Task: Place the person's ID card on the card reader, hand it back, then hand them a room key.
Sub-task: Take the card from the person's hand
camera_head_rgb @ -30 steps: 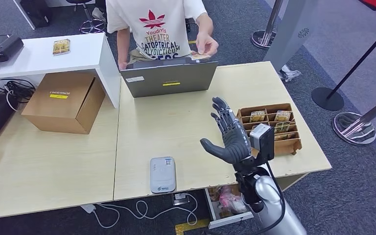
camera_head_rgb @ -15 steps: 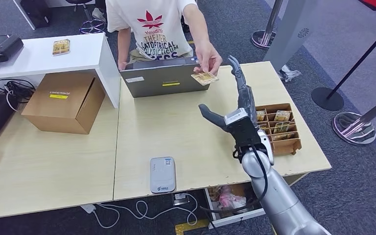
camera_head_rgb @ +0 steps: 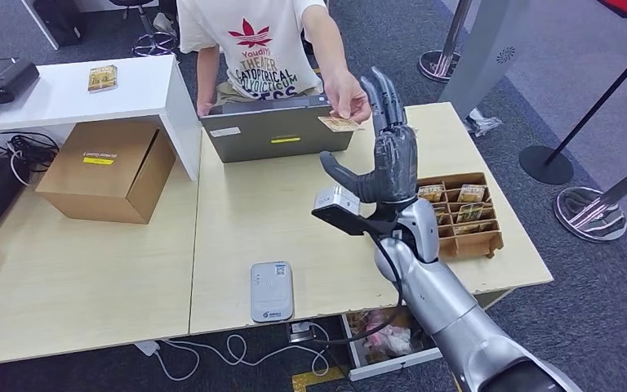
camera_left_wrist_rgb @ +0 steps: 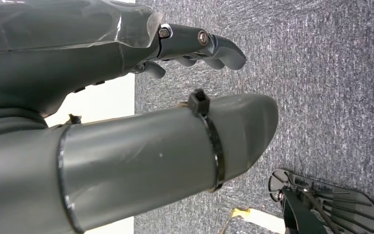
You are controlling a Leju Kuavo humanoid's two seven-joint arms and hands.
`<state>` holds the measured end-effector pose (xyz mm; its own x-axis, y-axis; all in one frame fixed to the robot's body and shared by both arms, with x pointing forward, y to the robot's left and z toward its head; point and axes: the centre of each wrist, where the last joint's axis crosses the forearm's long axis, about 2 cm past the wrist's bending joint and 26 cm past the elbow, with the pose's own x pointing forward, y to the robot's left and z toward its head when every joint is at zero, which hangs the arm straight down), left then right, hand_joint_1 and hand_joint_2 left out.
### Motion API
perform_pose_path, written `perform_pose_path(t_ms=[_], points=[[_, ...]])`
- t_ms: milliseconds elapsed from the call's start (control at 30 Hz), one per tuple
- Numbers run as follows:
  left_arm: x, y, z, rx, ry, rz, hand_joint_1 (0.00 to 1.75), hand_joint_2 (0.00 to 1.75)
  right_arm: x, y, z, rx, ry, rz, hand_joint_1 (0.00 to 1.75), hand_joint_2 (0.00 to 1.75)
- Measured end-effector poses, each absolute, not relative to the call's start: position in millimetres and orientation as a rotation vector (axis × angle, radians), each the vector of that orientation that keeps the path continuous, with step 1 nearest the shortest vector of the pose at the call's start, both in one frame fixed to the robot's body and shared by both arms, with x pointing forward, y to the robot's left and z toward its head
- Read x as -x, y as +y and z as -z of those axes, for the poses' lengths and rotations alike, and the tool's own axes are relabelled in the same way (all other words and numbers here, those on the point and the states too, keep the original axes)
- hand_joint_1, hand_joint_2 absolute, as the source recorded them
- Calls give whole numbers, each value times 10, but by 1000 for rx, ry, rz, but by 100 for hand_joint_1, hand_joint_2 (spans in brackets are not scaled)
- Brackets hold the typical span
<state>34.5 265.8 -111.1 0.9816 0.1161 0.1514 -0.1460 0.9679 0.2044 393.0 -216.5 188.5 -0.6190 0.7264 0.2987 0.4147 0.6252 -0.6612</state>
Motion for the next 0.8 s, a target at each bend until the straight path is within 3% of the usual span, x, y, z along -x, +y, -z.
perform_pose_path(t_ms=[400, 467, 600, 633, 800], points=[[-329, 2662, 1113, -217, -136, -148, 0, 0, -4071, -2141, -1847, 936, -2187, -935, 4, 175], [-328, 2662, 1113, -218, -135, -151, 0, 0, -4087, -2128, -1845, 932, -2173, -955, 20, 175], [-323, 2663, 1113, -220, -134, -153, 0, 0, -4101, -2096, -1836, 919, -2153, -972, 125, 175], [-321, 2663, 1113, -220, -133, -153, 0, 0, -4103, -2090, -1835, 916, -2149, -973, 138, 175], [-312, 2665, 1114, -221, -132, -152, 0, 0, -4105, -2079, -1823, 907, -2134, -980, 148, 175]])
